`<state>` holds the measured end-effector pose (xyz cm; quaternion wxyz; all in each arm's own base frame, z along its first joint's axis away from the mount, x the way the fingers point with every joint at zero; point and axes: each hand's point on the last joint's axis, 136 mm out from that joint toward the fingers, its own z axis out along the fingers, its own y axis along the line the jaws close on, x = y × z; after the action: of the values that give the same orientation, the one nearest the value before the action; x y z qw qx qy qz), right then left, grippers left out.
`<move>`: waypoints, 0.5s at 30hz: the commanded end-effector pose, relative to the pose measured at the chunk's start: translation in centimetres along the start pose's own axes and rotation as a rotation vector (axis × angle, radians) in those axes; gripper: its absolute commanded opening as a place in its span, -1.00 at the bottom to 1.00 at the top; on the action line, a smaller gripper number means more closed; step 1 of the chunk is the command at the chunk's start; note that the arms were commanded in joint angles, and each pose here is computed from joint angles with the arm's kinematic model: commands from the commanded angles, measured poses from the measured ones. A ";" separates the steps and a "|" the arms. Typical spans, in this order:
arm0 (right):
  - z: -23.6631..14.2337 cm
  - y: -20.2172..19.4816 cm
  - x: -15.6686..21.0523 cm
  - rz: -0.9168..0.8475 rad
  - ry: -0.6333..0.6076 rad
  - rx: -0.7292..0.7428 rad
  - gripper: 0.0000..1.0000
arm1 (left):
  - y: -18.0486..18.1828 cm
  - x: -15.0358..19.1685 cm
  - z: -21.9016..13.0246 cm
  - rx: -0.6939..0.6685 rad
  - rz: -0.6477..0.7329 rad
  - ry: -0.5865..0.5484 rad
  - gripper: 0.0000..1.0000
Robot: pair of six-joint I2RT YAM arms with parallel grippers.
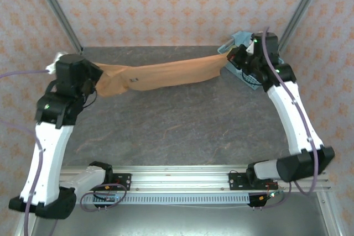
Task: Fold and stack the t-shirts
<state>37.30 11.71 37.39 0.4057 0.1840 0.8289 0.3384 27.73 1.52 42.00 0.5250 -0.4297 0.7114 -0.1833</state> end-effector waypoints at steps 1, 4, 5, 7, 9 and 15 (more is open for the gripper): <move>-4.9 4.7 -1.1 -0.072 -0.086 -0.187 -1.00 | -1.9 -6.3 -5.7 0.095 -0.005 -0.237 -1.00; -8.1 7.2 -1.5 -0.084 -0.117 -0.278 -1.00 | -3.7 -9.0 -8.8 0.169 -0.024 -0.315 -1.00; -8.3 7.8 -1.8 -0.076 -0.117 -0.294 -1.00 | -4.3 -9.5 -9.2 0.183 -0.025 -0.324 -1.00; -8.4 8.8 -2.3 -0.063 -0.114 -0.320 -1.00 | -5.5 -10.0 -9.0 0.193 -0.023 -0.322 -1.00; -6.8 9.4 -3.0 -0.038 -0.096 -0.334 -1.00 | -6.6 -10.1 -7.8 0.186 -0.015 -0.307 -1.00; -0.1 10.7 -5.7 0.051 -0.064 -0.403 -1.00 | -9.2 -9.9 -0.1 0.107 0.033 -0.255 -1.00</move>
<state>37.66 14.62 47.86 0.4613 0.1278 0.7438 0.4665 27.50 3.69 56.75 0.6577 -0.4032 0.6049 -0.1972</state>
